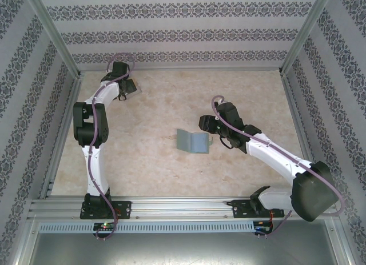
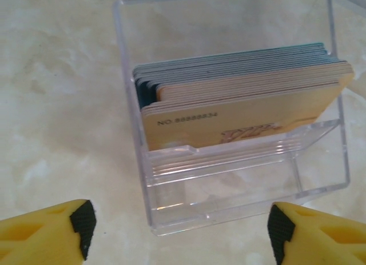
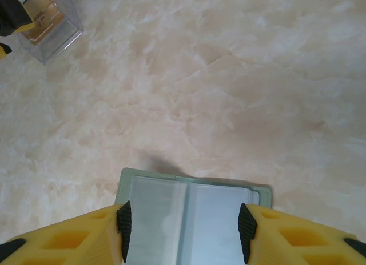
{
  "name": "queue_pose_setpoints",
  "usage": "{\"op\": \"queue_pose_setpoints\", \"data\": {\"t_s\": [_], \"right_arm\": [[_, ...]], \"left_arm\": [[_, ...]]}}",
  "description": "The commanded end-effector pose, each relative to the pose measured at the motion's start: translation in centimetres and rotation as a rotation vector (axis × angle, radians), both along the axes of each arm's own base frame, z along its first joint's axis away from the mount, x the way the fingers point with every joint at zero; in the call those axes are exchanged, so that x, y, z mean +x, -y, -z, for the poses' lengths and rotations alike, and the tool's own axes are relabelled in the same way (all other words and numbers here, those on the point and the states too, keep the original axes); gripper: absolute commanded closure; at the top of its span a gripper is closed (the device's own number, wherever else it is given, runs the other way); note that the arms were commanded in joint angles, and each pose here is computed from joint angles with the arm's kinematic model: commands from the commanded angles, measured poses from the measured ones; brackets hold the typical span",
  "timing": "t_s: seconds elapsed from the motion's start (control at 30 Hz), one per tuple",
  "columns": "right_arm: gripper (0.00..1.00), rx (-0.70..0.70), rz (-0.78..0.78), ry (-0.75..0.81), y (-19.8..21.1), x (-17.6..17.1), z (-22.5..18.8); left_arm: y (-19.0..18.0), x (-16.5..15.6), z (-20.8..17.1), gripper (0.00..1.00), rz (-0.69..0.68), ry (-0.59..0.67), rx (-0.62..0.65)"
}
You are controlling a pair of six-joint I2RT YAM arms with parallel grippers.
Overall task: Put the credit cards into the card holder
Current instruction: Move the storage box to the top-center of the table.
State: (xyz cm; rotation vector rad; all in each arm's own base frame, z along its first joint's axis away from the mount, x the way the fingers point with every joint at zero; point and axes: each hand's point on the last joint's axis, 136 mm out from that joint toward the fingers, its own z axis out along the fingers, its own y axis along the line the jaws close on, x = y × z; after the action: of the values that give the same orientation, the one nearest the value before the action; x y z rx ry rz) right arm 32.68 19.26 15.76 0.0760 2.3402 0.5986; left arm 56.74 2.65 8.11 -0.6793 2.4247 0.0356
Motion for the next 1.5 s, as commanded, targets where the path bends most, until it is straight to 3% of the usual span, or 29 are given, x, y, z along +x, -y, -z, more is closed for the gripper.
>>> {"op": "queue_pose_setpoints", "data": {"t_s": [0.0, 0.53, 0.73, 0.87, 1.1, 1.47], "right_arm": [[0.45, 0.005, -0.01, 0.019, 0.0, 0.6, -1.0], [0.46, 0.006, 0.015, 0.032, 0.8, 0.3, -1.4], [0.45, 0.002, 0.033, 0.052, 1.4, 0.0, -2.0], [0.44, 0.005, 0.04, 0.063, 1.7, -0.3, -2.1], [0.44, 0.022, 0.065, 0.063, 2.0, -0.4, -1.5], [0.44, 0.069, 0.077, 0.024, 2.0, 0.0, -0.1]], "left_arm": [[-2.5, 0.3, -0.5, 0.26, -0.083, -0.014, 0.013], [-3.2, -0.1, 2.5, 0.45, -0.148, -0.07, -0.038], [-3.5, -0.1, 3.6, 0.75, -0.18, -0.081, -0.074], [-2.8, -0.4, 3.5, 0.83, -0.212, -0.072, -0.144], [1.2, -2.0, 3.9, 0.89, -0.273, -0.003, -0.33], [11.5, -5.4, 2.2, 0.93, -0.201, -0.035, -0.291]]}}
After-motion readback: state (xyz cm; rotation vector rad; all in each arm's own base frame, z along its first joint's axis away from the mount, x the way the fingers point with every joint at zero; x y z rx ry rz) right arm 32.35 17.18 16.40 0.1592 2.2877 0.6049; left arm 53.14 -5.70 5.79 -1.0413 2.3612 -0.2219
